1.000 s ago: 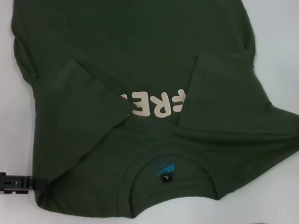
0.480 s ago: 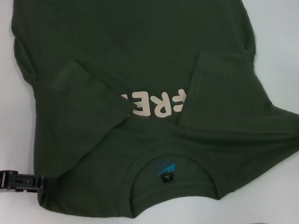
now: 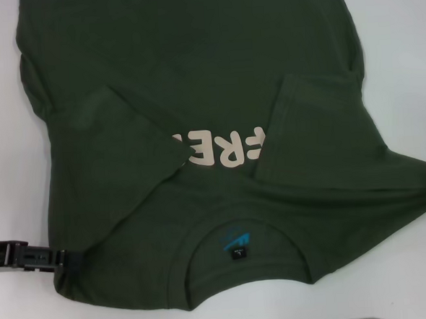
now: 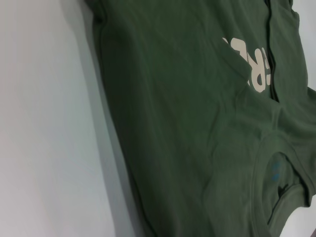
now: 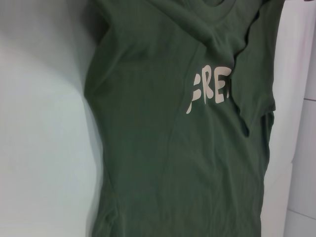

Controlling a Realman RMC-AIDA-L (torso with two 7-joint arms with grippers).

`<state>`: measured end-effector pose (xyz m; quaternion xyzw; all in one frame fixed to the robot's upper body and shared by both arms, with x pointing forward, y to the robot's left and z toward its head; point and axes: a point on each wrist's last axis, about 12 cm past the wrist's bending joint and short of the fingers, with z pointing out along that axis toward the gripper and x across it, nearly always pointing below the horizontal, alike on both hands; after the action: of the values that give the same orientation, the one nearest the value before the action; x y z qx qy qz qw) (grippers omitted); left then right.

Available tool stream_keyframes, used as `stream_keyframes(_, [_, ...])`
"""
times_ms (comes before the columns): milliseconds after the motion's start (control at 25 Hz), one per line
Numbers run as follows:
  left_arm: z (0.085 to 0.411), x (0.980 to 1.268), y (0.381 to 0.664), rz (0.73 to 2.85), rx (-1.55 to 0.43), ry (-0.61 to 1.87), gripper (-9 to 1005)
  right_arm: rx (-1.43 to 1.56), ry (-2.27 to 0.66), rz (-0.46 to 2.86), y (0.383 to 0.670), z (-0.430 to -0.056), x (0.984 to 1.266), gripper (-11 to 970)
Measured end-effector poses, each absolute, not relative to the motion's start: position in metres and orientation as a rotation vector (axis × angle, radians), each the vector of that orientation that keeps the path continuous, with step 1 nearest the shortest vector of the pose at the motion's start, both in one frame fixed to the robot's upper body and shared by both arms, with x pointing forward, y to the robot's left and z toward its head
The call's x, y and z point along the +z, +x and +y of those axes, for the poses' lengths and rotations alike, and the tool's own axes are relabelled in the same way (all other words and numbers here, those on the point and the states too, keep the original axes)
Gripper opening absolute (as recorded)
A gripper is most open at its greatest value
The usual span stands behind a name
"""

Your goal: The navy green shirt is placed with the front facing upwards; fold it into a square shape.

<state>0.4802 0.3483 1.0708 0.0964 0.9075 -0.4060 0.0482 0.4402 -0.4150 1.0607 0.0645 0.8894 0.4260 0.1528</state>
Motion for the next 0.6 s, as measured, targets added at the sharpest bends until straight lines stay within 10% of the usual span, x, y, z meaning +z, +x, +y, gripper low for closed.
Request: stream_keyframes(600, [0.3476, 1.0726, 0.4836, 2.767, -1.231, 0.301, 582, 1.217, 0.177, 2.551, 0.4430, -0.4146, 1.0617, 41])
